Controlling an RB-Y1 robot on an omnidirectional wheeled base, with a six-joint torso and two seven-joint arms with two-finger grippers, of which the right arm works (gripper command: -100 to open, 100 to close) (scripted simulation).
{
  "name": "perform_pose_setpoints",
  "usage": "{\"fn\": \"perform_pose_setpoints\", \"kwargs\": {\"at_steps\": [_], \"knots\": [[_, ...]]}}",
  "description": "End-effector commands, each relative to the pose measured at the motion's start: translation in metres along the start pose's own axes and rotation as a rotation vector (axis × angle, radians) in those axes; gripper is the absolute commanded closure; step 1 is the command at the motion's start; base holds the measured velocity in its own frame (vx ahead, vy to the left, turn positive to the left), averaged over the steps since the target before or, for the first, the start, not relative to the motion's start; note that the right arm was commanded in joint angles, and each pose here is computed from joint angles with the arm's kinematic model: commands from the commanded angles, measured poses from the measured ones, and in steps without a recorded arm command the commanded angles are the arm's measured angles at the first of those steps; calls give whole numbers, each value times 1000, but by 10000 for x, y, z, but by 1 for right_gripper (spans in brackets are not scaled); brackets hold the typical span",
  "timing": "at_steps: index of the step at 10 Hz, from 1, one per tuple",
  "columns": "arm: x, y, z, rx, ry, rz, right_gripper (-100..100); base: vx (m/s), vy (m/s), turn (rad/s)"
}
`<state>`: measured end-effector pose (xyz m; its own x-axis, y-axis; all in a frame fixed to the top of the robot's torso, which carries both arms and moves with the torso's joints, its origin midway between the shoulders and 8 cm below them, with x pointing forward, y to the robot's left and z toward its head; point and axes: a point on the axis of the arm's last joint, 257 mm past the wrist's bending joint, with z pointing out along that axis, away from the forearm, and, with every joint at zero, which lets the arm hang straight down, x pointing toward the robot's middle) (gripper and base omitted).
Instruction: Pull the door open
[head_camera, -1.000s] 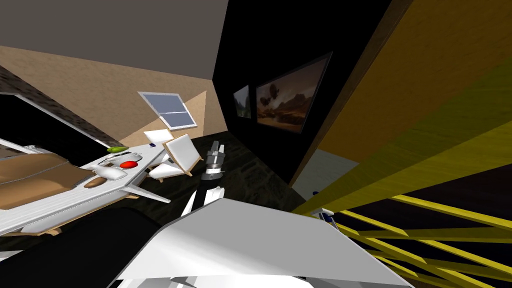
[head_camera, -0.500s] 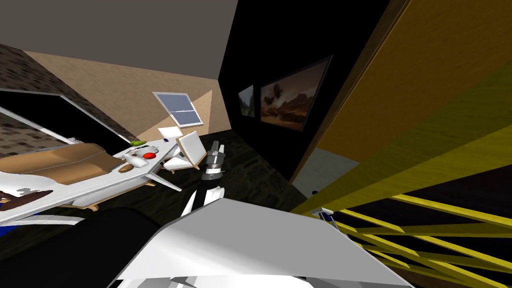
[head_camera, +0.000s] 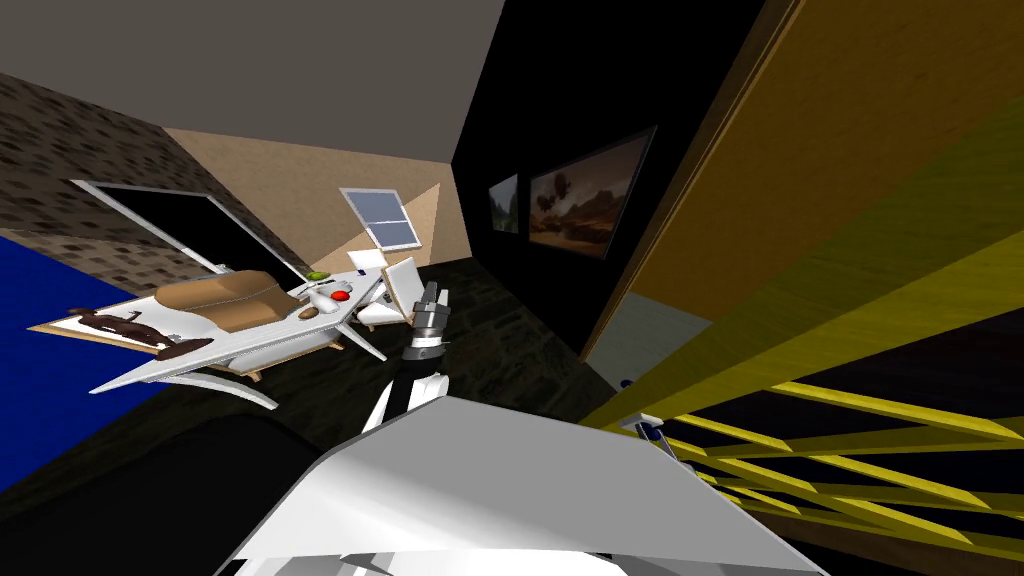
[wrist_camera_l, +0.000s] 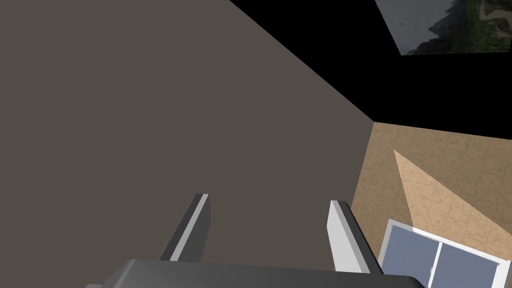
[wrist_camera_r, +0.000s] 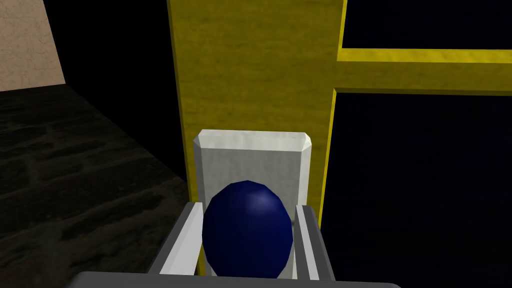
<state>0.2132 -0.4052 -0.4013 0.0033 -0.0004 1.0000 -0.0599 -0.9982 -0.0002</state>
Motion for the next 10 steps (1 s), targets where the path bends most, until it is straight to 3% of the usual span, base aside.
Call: {"fn": "perform_pose_setpoints", "kwargs": {"at_steps": [1, 10], "knots": [[11, -1, 7, 14, 3, 1, 100, -232, -34, 124], [3, -5, 92, 60, 1, 1, 100, -189, -24, 111]]}}
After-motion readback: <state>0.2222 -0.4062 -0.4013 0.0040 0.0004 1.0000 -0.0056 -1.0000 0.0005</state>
